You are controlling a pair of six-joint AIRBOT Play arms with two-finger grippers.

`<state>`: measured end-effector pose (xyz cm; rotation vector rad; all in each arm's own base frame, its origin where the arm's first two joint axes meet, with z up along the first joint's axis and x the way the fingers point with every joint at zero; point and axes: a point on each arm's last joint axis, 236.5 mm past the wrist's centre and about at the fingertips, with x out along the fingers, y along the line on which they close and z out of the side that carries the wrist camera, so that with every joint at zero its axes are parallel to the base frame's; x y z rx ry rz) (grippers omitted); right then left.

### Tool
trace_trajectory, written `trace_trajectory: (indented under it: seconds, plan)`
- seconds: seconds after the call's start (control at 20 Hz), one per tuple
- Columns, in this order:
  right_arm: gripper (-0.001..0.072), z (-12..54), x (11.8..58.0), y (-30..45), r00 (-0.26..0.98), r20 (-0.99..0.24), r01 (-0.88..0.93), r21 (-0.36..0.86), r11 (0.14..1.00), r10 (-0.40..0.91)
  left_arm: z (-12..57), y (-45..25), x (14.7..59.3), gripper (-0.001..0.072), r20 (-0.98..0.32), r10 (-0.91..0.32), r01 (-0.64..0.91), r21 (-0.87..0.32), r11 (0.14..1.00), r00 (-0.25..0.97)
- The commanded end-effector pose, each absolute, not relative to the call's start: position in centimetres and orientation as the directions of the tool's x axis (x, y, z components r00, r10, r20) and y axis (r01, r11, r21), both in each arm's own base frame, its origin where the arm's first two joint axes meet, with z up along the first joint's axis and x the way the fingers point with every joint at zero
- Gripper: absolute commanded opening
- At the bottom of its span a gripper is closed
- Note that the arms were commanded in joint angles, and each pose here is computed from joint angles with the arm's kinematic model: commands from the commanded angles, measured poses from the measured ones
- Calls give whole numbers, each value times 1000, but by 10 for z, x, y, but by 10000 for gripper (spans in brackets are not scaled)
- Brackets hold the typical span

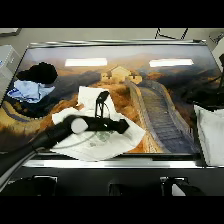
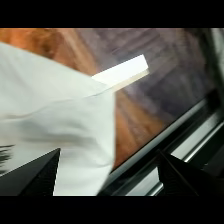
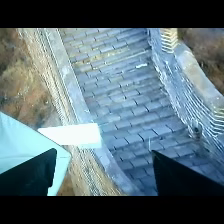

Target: Fold the clothes and pants, and hang the long-sleeved shirts on hangers.

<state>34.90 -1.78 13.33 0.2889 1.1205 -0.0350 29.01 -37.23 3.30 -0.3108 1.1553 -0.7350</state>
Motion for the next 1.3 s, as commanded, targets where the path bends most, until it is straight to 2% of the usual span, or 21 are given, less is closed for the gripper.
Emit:
trace_trajectory:
  seconds: [0.0,0.05,0.15,0.3,0.4,0.5,0.55,0.65,0.8,1.25]
  plan:
    - [699,97,349,4,294,-927,144,284,948,233,14,-219,283,716,-929,-370,334,-354,874,-17]
    - [699,80,343,17,201,-932,115,327,938,301,13,-174,277,715,-944,-327,270,-329,905,-53]
    - [698,49,328,38,31,-912,97,410,907,409,5,-110,256,715,-942,-323,121,-333,935,-93]
    - [681,9,315,52,-86,-872,149,467,871,482,-28,-47,203,712,-929,-355,-93,-346,934,-106]
    - [680,-12,313,55,-99,-864,177,472,863,493,-45,-25,177,711,-906,-419,-240,-394,887,-64]
    - [680,-26,316,54,-87,-868,181,469,864,490,-59,-16,173,689,-872,-489,-397,-462,793,39]
    - [680,-31,318,53,-78,-870,188,467,864,487,-65,-15,178,583,-848,-521,-444,-506,739,100]
    - [679,-37,317,54,-83,-868,199,466,862,489,-75,-12,185,581,-828,-530,-494,-544,678,184]
    - [679,-39,315,54,-91,-866,198,468,861,491,-85,2,198,580,-850,-468,-511,-522,683,242]
    - [679,-40,313,54,-95,-865,199,468,861,492,-110,-10,207,578,-833,-515,-539,-533,652,201]
